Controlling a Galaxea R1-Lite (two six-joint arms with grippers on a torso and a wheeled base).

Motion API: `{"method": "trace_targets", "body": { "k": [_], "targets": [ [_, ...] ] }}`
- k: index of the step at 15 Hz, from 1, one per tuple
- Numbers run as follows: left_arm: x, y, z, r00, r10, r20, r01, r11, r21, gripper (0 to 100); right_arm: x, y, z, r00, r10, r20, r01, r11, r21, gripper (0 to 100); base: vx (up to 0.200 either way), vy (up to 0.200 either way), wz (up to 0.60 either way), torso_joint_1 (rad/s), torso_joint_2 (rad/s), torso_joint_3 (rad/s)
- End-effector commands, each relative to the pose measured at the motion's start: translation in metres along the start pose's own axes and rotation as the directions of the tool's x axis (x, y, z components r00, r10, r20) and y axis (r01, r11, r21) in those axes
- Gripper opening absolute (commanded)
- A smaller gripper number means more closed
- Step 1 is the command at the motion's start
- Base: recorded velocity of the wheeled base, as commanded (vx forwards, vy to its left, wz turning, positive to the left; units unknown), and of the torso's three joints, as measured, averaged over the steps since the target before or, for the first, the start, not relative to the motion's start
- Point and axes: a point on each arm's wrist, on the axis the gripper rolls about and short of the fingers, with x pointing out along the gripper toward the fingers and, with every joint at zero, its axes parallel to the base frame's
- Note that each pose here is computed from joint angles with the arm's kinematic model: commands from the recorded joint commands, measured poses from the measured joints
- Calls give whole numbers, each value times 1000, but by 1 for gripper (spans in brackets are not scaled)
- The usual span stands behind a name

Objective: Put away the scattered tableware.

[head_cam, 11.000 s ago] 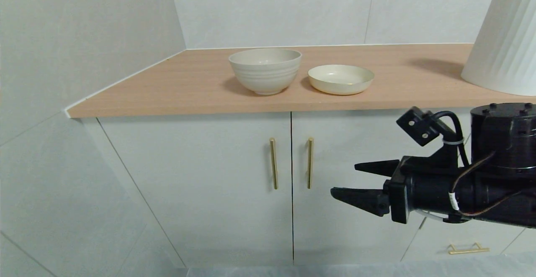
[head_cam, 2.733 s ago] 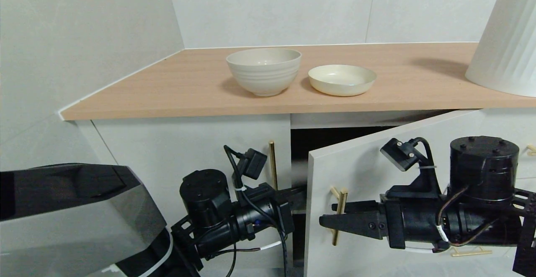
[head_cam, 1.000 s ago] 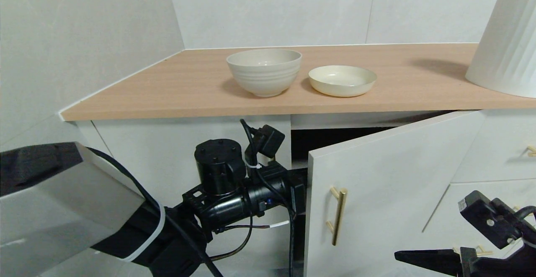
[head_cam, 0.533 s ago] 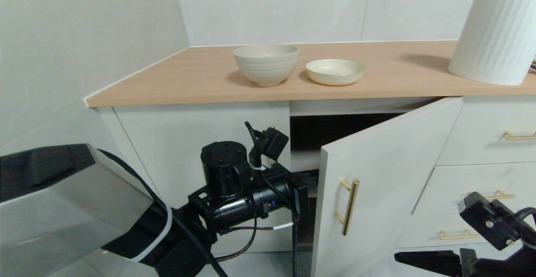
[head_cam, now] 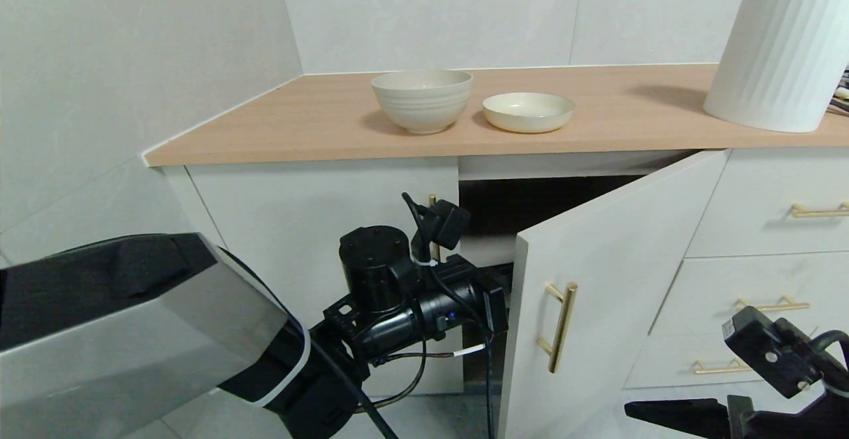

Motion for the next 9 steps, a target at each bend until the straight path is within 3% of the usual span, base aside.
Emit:
{"method": "trace_targets", "body": {
  "k": [1, 3, 6, 9],
  "targets": [
    [5, 4, -6, 1000, 3, -9, -3, 1000, -9, 0, 1, 0, 0, 1000, -1, -6, 1, 1000, 1, 100, 0, 0, 0, 0, 0, 0],
    [8, 5, -11, 1000, 1, -17, -1, 1000, -14, 0, 3, -1, -1, 1000, -4, -13, 4, 1000, 3, 100, 0, 0, 0, 0, 0, 0],
    [12, 9, -17, 1000, 9, -22, -10, 1000, -17, 0, 3, -1, -1, 1000, -4, -13, 4, 1000, 3, 100, -200, 0, 0, 4, 2, -1],
    [13, 9, -18, 1000, 7, -26, -8, 1000, -18, 0, 3, -1, -1, 1000, -5, -12, 5, 1000, 2, 100, 0, 0, 0, 0, 0, 0]
  ]
}}
